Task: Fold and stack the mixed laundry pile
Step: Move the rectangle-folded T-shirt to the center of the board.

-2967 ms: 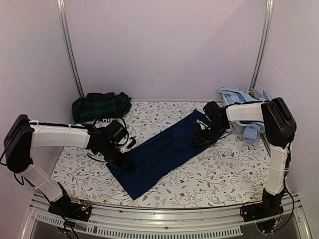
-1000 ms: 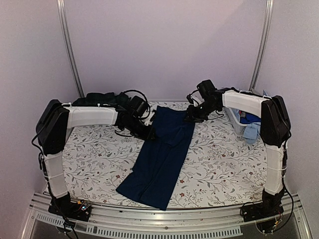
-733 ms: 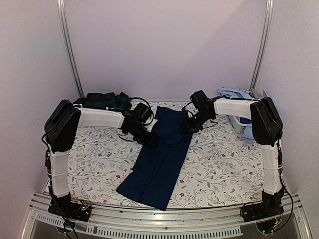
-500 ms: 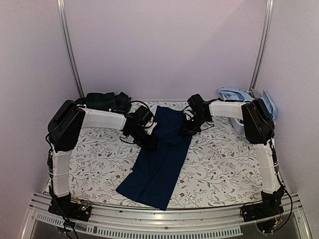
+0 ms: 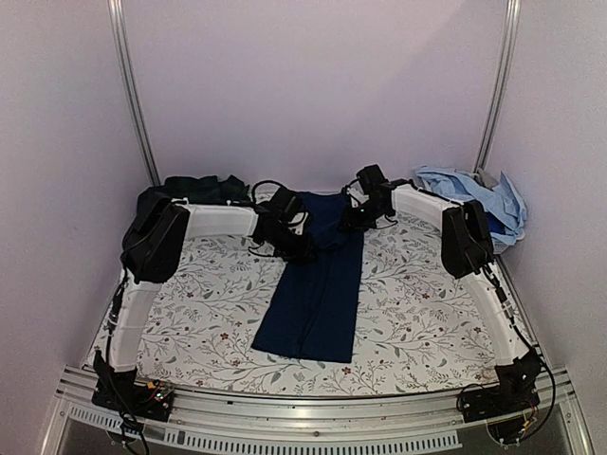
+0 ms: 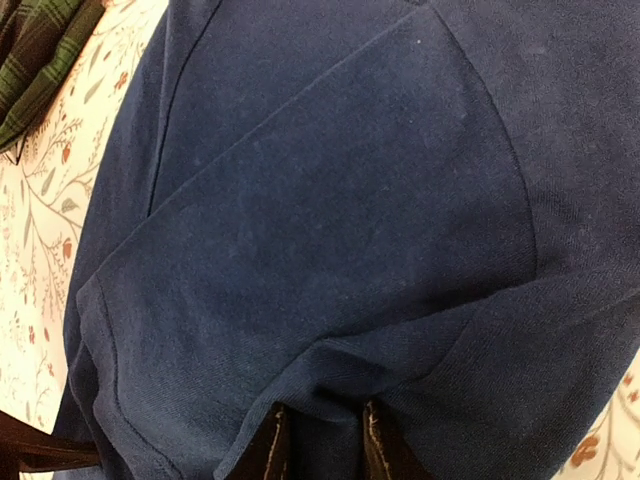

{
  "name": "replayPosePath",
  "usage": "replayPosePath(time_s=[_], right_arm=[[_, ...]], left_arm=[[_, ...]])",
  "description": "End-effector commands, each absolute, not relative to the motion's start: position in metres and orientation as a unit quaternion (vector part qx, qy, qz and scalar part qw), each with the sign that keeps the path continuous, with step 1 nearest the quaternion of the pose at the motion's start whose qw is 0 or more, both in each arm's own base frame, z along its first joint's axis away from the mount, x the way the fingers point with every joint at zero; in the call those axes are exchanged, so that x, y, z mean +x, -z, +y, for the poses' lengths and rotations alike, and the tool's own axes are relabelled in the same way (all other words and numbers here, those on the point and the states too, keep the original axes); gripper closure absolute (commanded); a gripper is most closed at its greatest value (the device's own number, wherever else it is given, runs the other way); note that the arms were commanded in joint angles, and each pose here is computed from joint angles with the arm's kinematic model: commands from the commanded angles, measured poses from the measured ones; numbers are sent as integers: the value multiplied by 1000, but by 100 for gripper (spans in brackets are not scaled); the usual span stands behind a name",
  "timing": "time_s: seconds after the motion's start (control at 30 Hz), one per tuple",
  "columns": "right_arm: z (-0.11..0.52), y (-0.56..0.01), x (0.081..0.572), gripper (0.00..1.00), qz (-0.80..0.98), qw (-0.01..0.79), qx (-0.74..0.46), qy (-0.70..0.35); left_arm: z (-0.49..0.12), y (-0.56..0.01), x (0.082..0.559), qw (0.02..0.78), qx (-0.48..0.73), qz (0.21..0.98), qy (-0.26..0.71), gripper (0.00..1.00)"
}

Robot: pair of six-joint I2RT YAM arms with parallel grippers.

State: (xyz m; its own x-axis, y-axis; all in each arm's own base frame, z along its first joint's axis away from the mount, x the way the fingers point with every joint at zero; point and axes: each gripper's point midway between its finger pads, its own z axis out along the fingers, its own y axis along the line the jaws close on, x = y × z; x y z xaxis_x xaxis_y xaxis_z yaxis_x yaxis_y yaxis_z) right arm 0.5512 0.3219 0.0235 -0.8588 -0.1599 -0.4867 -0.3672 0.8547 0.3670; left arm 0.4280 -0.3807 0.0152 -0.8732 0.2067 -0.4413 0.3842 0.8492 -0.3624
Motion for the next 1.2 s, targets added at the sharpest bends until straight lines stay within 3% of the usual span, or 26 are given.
replayPosePath(time_s=[0.0,0.2,0.4,0.5,0.57,0.6,0.73,0.87,1.17], right_arm=[[305,-2,582,72,932,262,-142,-205],[303,-61,602,56,911,313,-142,-227],[308,-135,548,48,900,292,-152,-287],[319,-141,497,47,903,257,-160,-304],[336,-148,455,47,900,235,-186,-316],[341,-148,435,47,899,222,-197,-322],[360,-136,360,48,895,167,-231,-343],[376,-129,302,48,883,121,-258,-373],[381,-54,221,54,892,13,-290,-347]], left_arm=[[-363,19,455,164,79,956,232,66],[-370,-35,468,203,96,937,269,60],[-339,-103,448,268,116,922,252,48],[-321,-118,423,281,130,914,260,31],[-310,-122,402,284,143,908,272,3],[-304,-127,392,290,139,903,285,1],[-267,-135,362,300,75,886,345,0],[-260,-141,331,292,120,883,348,0],[-250,-125,282,292,180,884,317,0]])
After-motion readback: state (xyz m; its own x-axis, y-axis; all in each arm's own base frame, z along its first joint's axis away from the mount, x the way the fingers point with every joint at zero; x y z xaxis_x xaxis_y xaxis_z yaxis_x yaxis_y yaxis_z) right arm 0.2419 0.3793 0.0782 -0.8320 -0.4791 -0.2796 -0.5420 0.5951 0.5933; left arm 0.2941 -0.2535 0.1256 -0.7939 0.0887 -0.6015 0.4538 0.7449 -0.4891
